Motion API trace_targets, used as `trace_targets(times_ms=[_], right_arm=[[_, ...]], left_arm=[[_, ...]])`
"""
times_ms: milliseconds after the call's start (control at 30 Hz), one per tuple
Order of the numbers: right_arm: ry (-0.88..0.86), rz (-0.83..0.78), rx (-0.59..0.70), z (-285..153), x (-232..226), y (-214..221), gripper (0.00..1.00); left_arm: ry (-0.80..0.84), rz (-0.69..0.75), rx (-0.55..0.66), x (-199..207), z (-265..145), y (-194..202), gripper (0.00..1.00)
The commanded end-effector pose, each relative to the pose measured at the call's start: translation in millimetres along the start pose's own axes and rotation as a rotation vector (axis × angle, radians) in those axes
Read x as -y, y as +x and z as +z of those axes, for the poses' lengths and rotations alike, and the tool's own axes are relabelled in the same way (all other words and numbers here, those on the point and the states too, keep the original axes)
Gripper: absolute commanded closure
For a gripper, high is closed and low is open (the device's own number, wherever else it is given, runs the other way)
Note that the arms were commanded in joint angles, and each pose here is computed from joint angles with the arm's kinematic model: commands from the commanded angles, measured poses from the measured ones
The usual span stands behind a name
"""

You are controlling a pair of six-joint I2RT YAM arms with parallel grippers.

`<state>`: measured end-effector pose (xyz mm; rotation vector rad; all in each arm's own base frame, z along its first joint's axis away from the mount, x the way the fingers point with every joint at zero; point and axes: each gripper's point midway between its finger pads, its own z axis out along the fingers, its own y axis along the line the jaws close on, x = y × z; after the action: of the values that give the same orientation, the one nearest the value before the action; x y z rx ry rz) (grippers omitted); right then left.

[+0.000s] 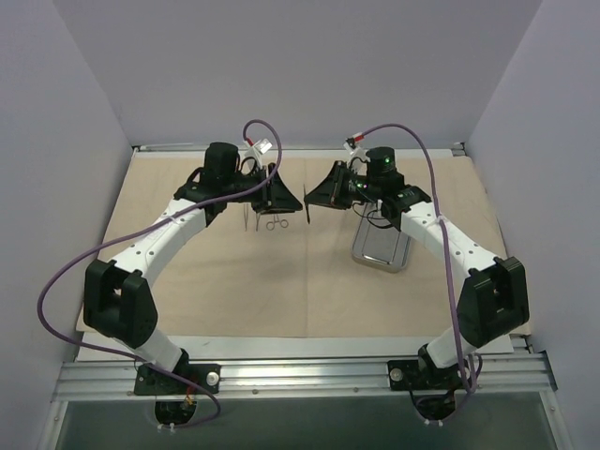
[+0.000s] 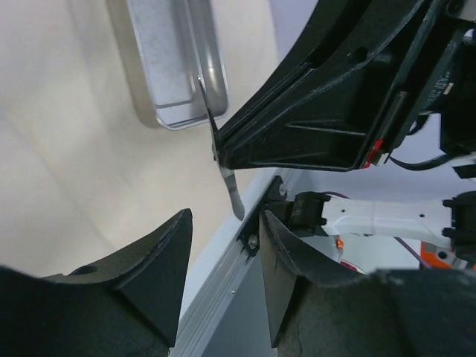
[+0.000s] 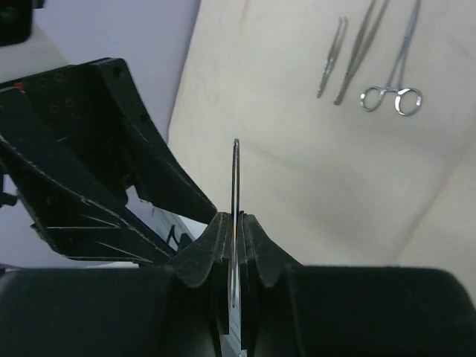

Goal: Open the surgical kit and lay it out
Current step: Place the medical item in the surgical kit.

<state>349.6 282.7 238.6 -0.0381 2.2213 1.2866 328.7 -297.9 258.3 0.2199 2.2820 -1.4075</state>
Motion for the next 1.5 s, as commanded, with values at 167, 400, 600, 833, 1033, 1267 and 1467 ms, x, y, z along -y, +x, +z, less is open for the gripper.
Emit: trace_targets(times_ms=[167, 400, 600, 833, 1033, 1267, 1467], right_arm=[[-0.288, -0.074, 0.073, -25, -69, -22, 1.0], [-0.333, -0.045, 0.065, -26, -72, -21, 1.0], [-0.359, -0.028, 0.066, -26, -74, -20, 1.0], [-0.38, -0.012, 0.078, -25, -75, -24, 1.0], [-0.397, 0.004, 0.087, -23, -75, -28, 1.0], [-0.4, 0.011, 0.084, -19, -74, -31, 1.0], [-0.308, -0.006, 0.093, -14, -56, -34, 0.67]], left_arm=[[0.241, 0.094, 0.08, 62, -18, -14, 0.5], [0.258, 0.091, 0.104, 62, -15, -19, 0.5], [0.286, 0.082, 0.109, 65, -12, -24, 0.55], [0.304, 0.061, 0.081, 60, -6, -19, 0.67], [0.312, 0.056, 0.069, 59, -4, -18, 0.67], [0.328, 0.05, 0.056, 58, 0, -21, 0.91], [0.207, 0.04, 0.093, 26, -5, -30, 0.98]])
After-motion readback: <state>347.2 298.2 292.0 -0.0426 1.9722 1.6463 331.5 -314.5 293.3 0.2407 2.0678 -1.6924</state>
